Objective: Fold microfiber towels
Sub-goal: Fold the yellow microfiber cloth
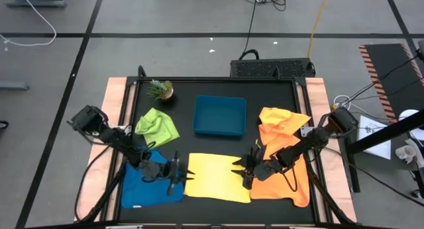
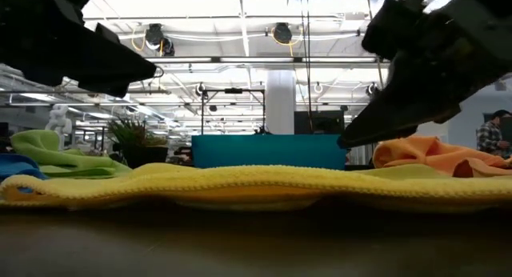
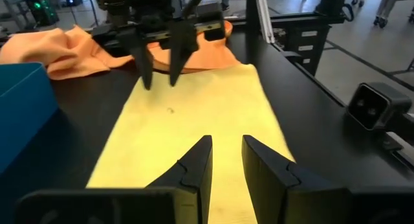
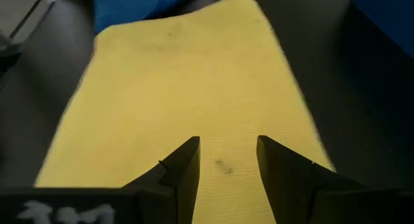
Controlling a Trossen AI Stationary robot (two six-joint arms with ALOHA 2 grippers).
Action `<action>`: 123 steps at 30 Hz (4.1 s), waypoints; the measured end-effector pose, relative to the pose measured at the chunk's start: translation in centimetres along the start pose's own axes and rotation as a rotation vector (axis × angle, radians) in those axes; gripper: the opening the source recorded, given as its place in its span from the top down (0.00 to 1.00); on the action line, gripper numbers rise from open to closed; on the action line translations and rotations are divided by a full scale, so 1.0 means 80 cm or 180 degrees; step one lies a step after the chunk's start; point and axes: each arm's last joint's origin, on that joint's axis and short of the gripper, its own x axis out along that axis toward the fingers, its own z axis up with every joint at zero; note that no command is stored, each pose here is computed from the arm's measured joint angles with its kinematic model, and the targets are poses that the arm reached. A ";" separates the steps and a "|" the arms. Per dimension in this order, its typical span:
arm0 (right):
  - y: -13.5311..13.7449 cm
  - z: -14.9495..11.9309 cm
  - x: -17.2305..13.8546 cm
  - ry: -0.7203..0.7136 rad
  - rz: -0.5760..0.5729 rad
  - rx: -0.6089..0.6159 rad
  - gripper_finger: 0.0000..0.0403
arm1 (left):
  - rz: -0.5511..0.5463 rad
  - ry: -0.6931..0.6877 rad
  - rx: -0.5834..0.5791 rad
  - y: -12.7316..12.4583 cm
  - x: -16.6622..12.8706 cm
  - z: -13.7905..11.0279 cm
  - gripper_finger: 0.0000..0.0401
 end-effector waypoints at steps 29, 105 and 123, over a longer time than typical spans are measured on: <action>-0.019 0.010 -0.038 0.0434 -0.0347 0.0054 0.64 | 0.0124 0.0152 -0.0387 0.037 0.014 -0.002 0.78; -0.009 0.096 -0.042 0.0252 0.0341 -0.0104 1.00 | -0.0447 0.0542 -0.0115 0.117 0.154 0.113 0.58; -0.003 0.094 -0.044 0.0226 0.0412 -0.0170 1.00 | -0.0485 0.0992 -0.0373 0.143 0.190 0.110 0.45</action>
